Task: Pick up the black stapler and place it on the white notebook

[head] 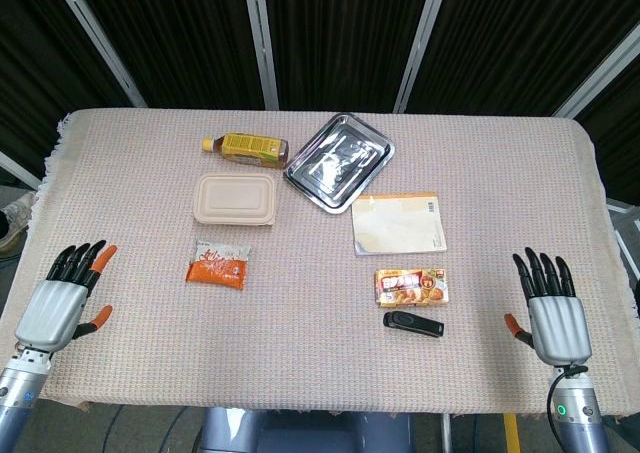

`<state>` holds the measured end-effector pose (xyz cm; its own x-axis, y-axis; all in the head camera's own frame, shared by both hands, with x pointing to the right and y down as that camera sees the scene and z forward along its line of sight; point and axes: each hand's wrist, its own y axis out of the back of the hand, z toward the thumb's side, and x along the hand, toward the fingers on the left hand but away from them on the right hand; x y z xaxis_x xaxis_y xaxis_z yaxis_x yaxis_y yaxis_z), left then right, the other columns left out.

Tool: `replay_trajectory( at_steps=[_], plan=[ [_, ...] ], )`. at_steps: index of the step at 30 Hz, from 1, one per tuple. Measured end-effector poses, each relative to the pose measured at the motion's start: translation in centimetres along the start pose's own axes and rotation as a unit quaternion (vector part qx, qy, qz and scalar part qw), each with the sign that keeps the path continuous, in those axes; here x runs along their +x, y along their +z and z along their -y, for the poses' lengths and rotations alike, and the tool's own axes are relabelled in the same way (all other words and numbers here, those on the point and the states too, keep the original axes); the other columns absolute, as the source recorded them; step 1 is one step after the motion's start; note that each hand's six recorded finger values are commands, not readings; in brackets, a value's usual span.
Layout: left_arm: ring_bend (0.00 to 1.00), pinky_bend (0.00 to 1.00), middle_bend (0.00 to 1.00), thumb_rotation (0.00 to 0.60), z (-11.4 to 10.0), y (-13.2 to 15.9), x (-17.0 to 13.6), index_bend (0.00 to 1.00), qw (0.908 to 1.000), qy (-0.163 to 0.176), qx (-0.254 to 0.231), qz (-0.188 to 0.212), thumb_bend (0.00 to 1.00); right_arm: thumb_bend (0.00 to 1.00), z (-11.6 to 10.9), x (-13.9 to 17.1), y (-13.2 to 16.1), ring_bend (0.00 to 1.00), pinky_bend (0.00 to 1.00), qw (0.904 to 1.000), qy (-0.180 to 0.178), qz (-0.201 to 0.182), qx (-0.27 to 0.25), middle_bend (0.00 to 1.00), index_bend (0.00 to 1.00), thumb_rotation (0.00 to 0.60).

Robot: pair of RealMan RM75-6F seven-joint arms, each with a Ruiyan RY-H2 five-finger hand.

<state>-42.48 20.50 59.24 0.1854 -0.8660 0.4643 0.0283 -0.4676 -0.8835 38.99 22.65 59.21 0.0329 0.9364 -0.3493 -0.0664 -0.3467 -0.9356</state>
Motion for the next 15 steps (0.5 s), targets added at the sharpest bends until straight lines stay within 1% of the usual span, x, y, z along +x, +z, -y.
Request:
replay_trajectory(
  at_steps=[6,11,15],
  plan=[
    [0.00,0.06,0.00,0.600,-0.07,0.08,-0.08,0.00,1.0000,0.003,0.002,-0.003,0.30,0.18,0.02,0.13,-0.05,0.00,0.00,0.9999,0.011,-0.006,-0.003,0.00,0.00,0.600],
    [0.00,0.06,0.00,0.600,-0.21,0.12,-0.29,0.00,1.0000,0.006,0.001,-0.003,0.30,0.18,0.19,0.30,0.28,0.00,0.00,0.9994,0.023,-0.014,-0.020,0.00,0.00,0.600],
    [0.00,0.06,0.00,0.600,-0.21,0.26,-0.18,0.00,1.0000,0.005,-0.001,0.000,0.30,0.18,0.64,0.56,0.75,0.00,0.00,0.9993,0.030,-0.018,-0.012,0.00,0.00,0.600]
  ],
)
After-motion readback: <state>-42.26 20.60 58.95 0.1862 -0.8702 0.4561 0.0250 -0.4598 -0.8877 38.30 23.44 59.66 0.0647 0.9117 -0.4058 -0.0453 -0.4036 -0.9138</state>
